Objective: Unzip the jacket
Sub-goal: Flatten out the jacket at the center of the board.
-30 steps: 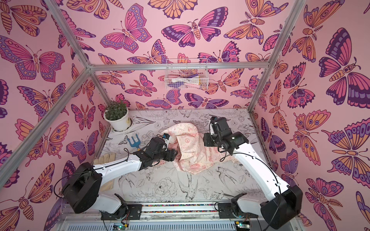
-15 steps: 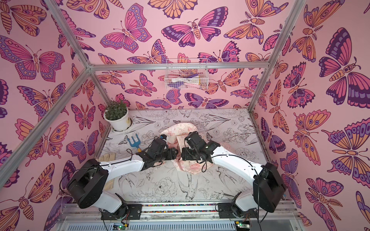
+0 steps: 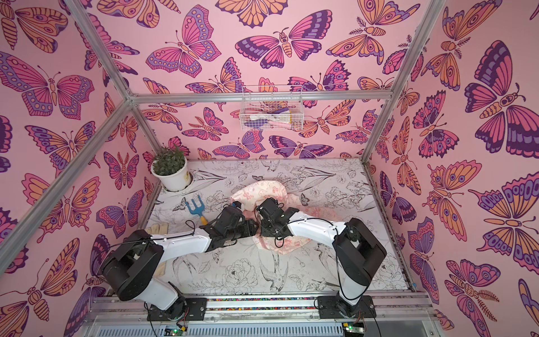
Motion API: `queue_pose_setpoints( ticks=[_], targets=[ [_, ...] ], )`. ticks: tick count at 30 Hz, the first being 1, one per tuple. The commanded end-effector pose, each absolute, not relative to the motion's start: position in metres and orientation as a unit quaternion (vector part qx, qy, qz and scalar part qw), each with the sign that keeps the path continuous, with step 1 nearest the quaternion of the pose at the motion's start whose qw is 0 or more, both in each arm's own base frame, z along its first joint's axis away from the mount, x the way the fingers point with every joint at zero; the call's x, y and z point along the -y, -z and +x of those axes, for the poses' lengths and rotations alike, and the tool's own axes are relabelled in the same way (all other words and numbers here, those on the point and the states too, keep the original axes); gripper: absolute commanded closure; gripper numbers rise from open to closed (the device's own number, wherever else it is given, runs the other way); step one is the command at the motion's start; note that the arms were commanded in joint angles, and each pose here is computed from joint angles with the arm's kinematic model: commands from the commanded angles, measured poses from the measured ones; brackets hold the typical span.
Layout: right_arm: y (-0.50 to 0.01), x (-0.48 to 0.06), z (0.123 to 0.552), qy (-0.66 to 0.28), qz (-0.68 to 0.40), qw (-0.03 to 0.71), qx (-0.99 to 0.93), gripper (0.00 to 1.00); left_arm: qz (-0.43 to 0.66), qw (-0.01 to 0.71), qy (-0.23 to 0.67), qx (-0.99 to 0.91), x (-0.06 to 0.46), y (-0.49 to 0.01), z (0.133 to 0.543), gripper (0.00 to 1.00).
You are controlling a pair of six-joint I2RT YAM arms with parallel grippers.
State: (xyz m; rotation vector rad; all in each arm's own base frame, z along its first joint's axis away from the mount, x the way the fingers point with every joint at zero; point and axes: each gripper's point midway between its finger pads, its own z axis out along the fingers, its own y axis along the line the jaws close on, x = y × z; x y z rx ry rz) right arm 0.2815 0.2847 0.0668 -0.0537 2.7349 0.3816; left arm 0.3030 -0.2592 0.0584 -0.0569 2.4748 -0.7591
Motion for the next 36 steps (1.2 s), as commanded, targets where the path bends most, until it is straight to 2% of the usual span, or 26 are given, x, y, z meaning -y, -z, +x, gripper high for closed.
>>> queue_pose_setpoints(
  ticks=[1, 2, 3, 6, 11, 14, 17, 20, 26, 30, 33, 36],
  targets=[
    [-0.087, -0.284, 0.298, -0.145, -0.001, 0.243, -0.959, 0.91, -0.031, 0.273, 0.306, -0.912, 0.264, -0.058, 0.3, 0.36],
    [-0.091, -0.283, 0.299, -0.159, 0.005, 0.255, -0.954, 0.98, -0.032, 0.277, 0.314, -0.908, 0.265, -0.06, 0.3, 0.38],
    [-0.094, -0.283, 0.298, -0.177, 0.011, 0.269, -0.947, 1.0, -0.032, 0.282, 0.323, -0.903, 0.267, -0.063, 0.301, 0.41],
    [-0.106, -0.285, 0.297, -0.243, 0.019, 0.311, -0.919, 1.0, -0.028, 0.287, 0.343, -0.894, 0.272, -0.066, 0.3, 0.55],
    [-0.095, -0.282, 0.289, -0.292, 0.016, 0.325, -0.899, 1.0, -0.017, 0.282, 0.369, -0.885, 0.281, -0.066, 0.298, 0.89],
    [-0.083, -0.283, 0.278, -0.315, 0.005, 0.316, -0.895, 1.0, -0.019, 0.29, 0.39, -0.874, 0.283, -0.068, 0.297, 1.0],
    [-0.078, -0.282, 0.27, -0.34, 0.002, 0.316, -0.886, 1.0, -0.018, 0.296, 0.412, -0.862, 0.287, -0.072, 0.296, 1.0],
    [-0.075, -0.273, 0.268, -0.317, 0.002, 0.317, -0.894, 1.0, 0.005, 0.303, 0.416, -0.858, 0.291, -0.078, 0.294, 0.84],
    [-0.076, -0.255, 0.267, -0.261, -0.006, 0.316, -0.912, 1.0, 0.031, 0.322, 0.359, -0.875, 0.278, -0.078, 0.295, 0.75],
    [-0.066, -0.247, 0.259, -0.253, 0.001, 0.302, -0.919, 1.0, 0.049, 0.33, 0.334, -0.882, 0.272, -0.081, 0.293, 0.59],
    [-0.073, -0.235, 0.26, -0.243, 0.008, 0.312, -0.918, 1.0, 0.068, 0.368, 0.277, -0.885, 0.253, -0.092, 0.296, 0.47],
    [-0.095, -0.214, 0.272, -0.218, 0.014, 0.337, -0.916, 1.0, 0.084, 0.408, 0.175, -0.892, 0.218, -0.106, 0.302, 0.33]
  ],
)
